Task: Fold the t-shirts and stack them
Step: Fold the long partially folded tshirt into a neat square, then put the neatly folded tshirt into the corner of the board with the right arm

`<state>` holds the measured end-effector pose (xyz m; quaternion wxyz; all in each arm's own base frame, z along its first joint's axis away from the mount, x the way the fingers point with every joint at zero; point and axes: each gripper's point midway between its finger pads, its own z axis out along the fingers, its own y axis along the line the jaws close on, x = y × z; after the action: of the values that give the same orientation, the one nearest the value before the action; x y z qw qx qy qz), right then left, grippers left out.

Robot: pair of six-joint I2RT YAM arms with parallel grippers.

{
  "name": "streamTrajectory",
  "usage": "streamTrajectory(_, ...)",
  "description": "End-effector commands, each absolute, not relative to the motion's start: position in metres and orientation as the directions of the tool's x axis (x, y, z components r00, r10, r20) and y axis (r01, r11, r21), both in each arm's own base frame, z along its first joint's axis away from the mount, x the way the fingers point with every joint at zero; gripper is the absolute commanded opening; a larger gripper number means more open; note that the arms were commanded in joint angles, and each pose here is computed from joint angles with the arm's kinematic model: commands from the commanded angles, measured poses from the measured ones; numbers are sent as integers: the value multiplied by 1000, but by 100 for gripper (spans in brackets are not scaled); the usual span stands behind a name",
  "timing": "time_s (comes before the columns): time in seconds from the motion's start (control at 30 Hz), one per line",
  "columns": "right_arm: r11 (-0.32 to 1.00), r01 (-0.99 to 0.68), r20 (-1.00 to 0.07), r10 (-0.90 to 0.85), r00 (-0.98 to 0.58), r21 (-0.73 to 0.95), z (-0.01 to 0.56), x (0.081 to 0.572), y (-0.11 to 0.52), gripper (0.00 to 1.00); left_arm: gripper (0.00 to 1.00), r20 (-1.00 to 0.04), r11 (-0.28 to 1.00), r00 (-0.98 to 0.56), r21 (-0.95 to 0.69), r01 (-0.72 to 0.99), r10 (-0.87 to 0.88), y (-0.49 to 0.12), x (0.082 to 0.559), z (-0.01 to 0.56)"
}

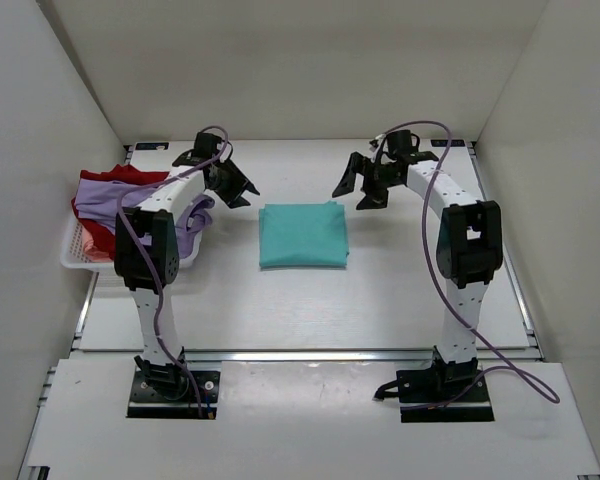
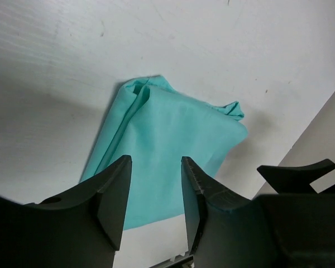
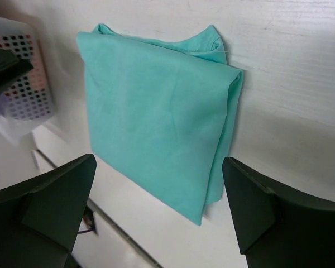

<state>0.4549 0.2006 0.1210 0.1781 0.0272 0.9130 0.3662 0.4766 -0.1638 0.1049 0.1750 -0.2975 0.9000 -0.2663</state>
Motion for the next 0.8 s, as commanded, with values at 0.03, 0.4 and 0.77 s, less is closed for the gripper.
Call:
streamTrajectory(0.03, 817, -183, -381, 48, -923, 546, 101, 450, 207, 94, 51, -195, 666, -750, -631, -397, -632, -174, 463, 127)
streamTrajectory(0.4, 964, -84, -293, -7, -956, 251, 25, 430, 194, 99, 48, -252, 689, -769, -653, -313, -588, -191, 434, 172)
streamTrajectory(0.77, 984, -168, -98, -161, -982, 64, -29, 384, 213, 19, 47, -256, 669, -743, -668, -326, -618, -169, 406, 191)
